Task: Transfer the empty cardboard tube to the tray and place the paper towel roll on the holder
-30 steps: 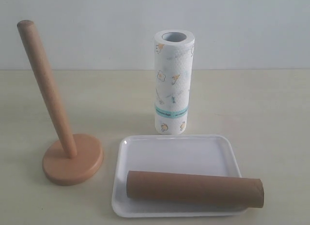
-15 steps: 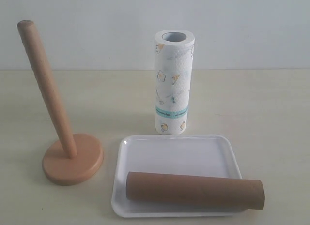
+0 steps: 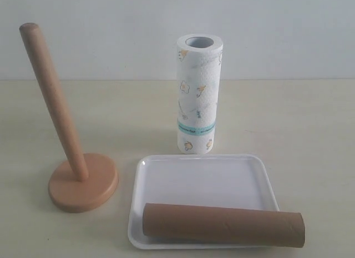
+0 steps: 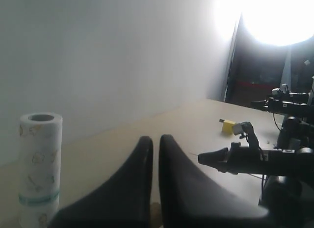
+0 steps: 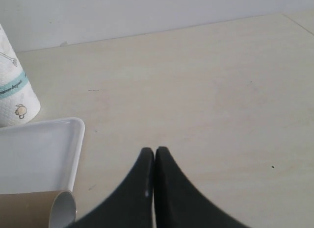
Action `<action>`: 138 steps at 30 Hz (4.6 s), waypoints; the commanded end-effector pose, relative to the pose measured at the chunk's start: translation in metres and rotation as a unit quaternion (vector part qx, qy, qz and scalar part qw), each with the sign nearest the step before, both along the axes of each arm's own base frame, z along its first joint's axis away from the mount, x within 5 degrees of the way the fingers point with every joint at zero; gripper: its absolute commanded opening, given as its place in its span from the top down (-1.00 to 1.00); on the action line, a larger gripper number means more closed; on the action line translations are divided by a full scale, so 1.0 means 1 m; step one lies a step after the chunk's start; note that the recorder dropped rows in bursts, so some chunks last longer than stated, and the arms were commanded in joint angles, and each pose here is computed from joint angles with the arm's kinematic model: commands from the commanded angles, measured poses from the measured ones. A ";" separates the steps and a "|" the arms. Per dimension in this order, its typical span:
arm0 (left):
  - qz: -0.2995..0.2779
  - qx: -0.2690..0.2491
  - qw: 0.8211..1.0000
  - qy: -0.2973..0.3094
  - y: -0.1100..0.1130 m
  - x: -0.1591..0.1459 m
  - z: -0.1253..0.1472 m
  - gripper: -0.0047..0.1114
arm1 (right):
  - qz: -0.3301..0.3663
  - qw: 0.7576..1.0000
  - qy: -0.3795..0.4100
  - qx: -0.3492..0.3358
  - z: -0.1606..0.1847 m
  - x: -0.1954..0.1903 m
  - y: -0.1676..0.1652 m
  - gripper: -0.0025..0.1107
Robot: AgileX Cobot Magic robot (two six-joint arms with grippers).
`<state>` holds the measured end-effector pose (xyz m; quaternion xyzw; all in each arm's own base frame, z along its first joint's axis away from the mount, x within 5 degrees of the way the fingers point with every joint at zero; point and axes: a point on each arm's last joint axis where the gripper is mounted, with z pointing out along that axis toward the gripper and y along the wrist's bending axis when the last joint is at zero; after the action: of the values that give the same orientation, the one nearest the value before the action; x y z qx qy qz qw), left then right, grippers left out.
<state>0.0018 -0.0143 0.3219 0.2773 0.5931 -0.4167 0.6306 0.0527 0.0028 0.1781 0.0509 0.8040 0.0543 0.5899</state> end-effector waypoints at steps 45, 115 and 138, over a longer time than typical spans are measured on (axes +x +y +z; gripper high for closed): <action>0.524 0.064 0.845 0.089 0.018 0.050 -0.102 0.85 | -0.003 1.000 -0.006 0.001 0.001 0.000 0.000 0.96; 0.495 0.115 0.844 0.172 0.016 0.051 -0.141 0.85 | -0.003 1.000 -0.006 0.001 0.001 0.000 0.000 0.96; 0.495 0.115 0.844 0.172 0.016 0.051 -0.141 0.85 | -0.026 0.965 -0.262 -0.012 0.048 0.001 -0.005 0.96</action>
<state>0.0532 0.0018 0.1821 -0.0570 0.7938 -0.0158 0.6053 0.0568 -0.0004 0.2112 0.0521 0.6815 0.0500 0.7282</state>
